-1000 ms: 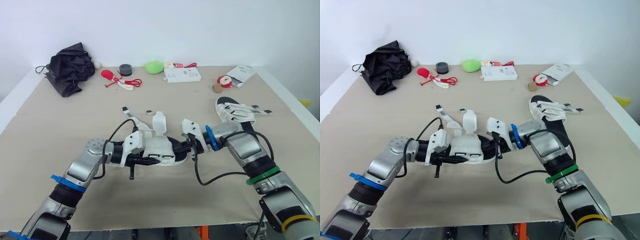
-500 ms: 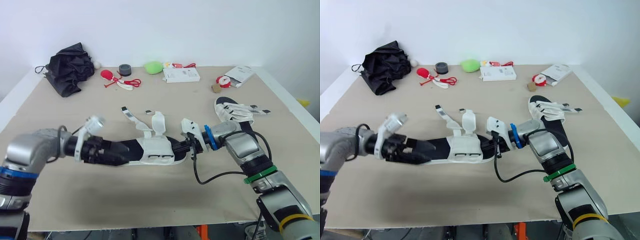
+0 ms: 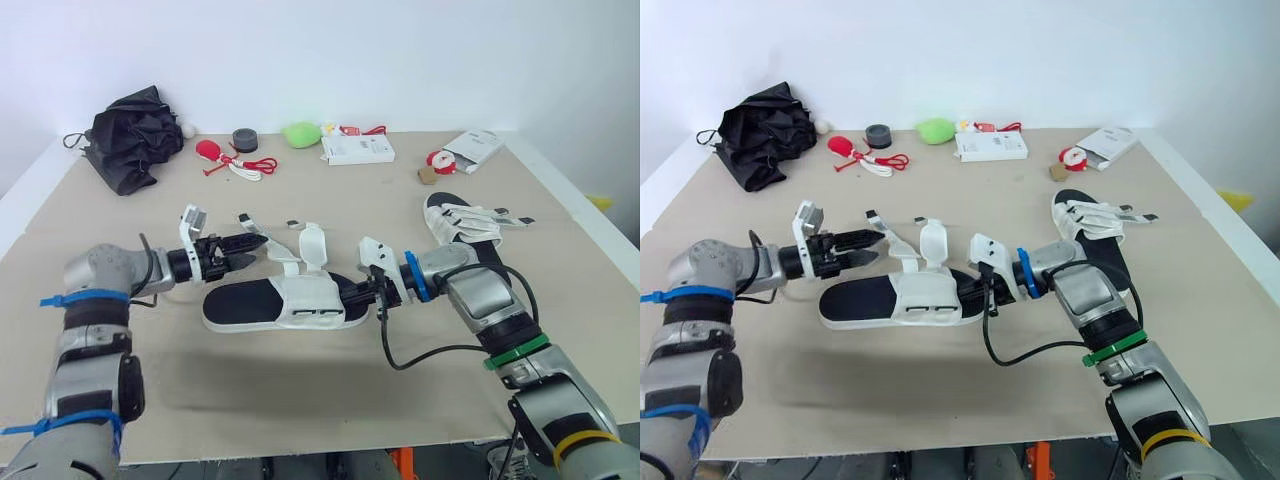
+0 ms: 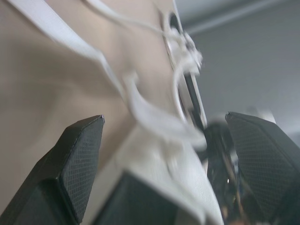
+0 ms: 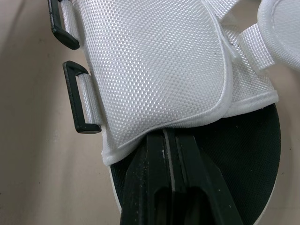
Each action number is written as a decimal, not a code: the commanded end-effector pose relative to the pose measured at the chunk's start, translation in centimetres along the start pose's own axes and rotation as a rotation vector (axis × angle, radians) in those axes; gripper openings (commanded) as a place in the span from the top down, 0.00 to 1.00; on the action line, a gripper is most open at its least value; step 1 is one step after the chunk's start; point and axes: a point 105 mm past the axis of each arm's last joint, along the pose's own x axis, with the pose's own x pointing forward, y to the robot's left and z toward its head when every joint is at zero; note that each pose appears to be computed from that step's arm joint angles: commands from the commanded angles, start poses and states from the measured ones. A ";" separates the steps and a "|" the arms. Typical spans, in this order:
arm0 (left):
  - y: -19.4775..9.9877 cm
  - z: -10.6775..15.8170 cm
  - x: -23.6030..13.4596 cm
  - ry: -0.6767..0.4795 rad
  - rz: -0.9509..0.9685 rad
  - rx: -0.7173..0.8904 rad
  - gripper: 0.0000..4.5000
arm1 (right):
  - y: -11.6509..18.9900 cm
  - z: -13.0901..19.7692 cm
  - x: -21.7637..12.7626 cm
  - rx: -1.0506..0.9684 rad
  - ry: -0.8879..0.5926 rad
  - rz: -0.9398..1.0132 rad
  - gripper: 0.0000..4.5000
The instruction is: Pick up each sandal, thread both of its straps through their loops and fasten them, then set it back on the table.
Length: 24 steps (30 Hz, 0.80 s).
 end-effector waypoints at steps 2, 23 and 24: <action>1.9 0.8 1.2 -0.065 0.116 -0.027 0.05 | 0.3 -1.7 0.5 0.045 0.060 0.001 1.00; 5.1 2.9 4.4 -0.297 0.328 -0.067 0.68 | 0.1 -1.4 0.3 0.043 0.052 -0.015 1.00; 5.2 2.9 4.3 -0.300 0.331 -0.068 0.78 | 0.1 -1.4 0.3 0.043 0.053 -0.015 1.00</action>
